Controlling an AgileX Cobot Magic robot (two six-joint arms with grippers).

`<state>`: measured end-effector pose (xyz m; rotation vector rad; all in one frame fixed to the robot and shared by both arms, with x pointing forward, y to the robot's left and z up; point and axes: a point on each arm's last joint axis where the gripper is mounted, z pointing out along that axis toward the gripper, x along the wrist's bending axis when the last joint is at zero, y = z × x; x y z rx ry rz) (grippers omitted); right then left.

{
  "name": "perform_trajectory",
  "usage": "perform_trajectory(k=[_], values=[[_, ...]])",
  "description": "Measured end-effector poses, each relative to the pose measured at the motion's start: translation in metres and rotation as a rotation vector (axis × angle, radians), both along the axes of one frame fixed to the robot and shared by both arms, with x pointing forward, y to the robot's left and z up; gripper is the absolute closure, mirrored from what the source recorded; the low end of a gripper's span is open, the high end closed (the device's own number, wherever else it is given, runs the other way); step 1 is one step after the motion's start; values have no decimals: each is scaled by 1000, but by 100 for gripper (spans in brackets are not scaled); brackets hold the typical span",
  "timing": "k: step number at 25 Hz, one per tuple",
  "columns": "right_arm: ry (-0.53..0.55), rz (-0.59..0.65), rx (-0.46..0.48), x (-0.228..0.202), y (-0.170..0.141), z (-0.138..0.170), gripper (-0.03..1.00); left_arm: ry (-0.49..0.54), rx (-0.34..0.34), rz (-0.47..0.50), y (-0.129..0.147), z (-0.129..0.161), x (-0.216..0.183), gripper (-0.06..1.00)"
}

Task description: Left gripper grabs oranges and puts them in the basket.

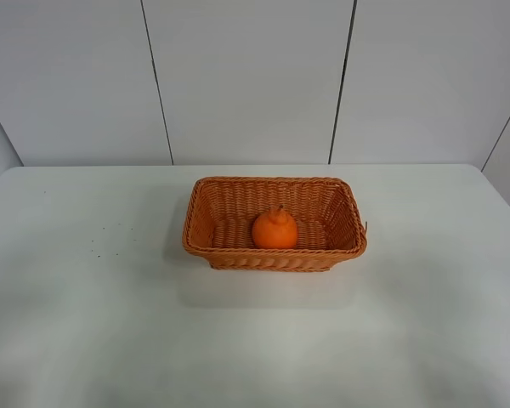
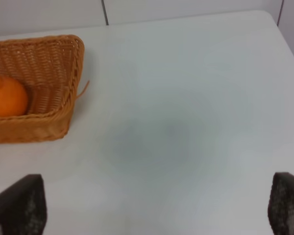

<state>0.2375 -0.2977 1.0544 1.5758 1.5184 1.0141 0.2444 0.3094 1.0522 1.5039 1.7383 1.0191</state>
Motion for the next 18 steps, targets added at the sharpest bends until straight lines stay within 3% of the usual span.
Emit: perform_trajectory(k=[4,18], values=[[0,0,0,0,0,0,27,-69,17,-6,-1,0,-11,4],[0,0,0,0,0,0,27,-66,29,-31,-2,-1,-11,4]])
